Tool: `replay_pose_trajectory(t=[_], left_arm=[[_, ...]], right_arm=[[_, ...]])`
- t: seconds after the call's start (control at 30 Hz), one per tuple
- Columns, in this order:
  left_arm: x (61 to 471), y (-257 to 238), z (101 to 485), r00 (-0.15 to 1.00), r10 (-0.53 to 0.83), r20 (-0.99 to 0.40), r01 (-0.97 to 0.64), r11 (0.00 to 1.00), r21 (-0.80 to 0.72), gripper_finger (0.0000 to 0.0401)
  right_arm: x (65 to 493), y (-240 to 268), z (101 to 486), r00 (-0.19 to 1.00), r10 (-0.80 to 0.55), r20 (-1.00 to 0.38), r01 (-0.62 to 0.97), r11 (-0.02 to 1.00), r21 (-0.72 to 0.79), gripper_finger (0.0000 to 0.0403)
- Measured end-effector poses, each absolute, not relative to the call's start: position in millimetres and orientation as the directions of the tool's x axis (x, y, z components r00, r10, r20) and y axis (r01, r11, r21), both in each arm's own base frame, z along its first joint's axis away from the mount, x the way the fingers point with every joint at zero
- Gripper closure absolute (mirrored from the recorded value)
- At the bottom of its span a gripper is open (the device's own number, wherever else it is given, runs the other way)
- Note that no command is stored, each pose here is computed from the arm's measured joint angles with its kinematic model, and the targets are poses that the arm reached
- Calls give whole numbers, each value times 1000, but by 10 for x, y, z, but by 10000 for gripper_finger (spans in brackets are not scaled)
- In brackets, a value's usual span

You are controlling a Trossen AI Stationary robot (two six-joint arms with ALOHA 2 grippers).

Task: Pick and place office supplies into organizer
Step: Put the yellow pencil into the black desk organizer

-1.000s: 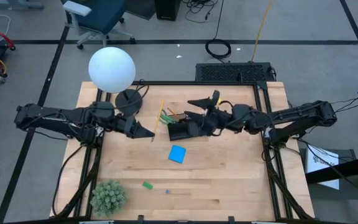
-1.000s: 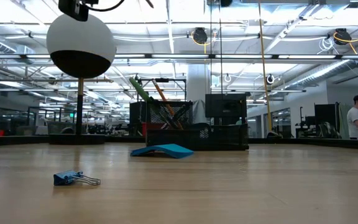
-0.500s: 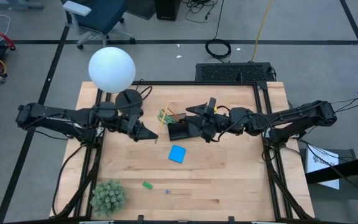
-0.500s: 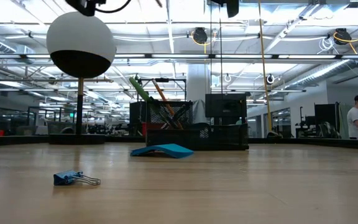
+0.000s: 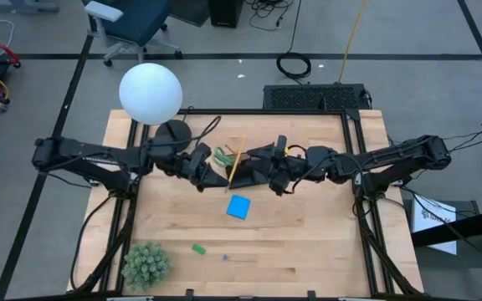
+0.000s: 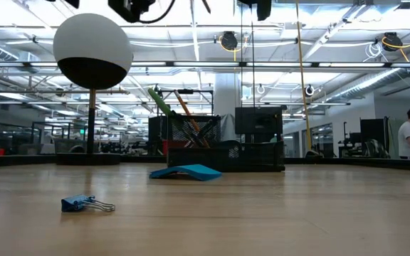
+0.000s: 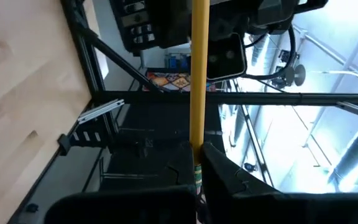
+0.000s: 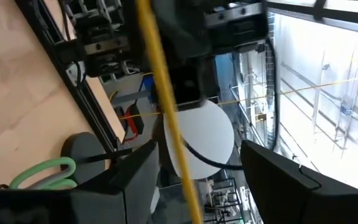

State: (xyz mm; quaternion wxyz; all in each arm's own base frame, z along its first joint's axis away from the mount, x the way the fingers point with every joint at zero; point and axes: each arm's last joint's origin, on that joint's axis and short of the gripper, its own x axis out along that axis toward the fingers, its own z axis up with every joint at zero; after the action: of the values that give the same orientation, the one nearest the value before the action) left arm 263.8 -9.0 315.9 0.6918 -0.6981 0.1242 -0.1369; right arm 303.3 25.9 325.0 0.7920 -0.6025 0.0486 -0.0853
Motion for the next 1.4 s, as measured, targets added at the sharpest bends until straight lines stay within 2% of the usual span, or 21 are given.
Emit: replay_pose_trajectory(t=[0.3,0.53,0.63,0.73,0.8,1.0,1.17,1.3,1.4], left_arm=[[2961,-22,3351,908,-418,35,53,32,-998,401],[3163,-10,3335,896,-443,19,40,40,-998,401],[3175,-24,3338,894,-447,22,44,39,-998,401],[3173,-27,3345,896,-444,27,50,40,-998,401],[3175,-22,3344,897,-441,27,50,40,-998,401],[3167,-5,3402,904,-422,70,100,50,-994,401],[3187,21,3337,920,-390,34,65,69,-995,399],[3173,64,3380,925,-375,58,96,85,-992,401],[3179,113,3359,932,-360,46,103,141,-985,400]], right_arm=[[3073,267,3204,984,-175,13,59,262,-963,183],[3077,266,3199,981,-194,13,65,268,-961,186],[3071,261,3206,966,-258,20,90,265,-960,201],[3069,251,3207,957,-291,20,100,265,-959,237],[3068,251,3209,956,-293,22,115,303,-946,272],[3073,250,3200,956,-293,24,185,538,-822,386],[3059,246,3255,953,-297,57,248,661,-708,397],[3072,228,3236,952,-301,53,269,741,-615,399],[3066,188,3259,947,-315,68,298,778,-552,400]])
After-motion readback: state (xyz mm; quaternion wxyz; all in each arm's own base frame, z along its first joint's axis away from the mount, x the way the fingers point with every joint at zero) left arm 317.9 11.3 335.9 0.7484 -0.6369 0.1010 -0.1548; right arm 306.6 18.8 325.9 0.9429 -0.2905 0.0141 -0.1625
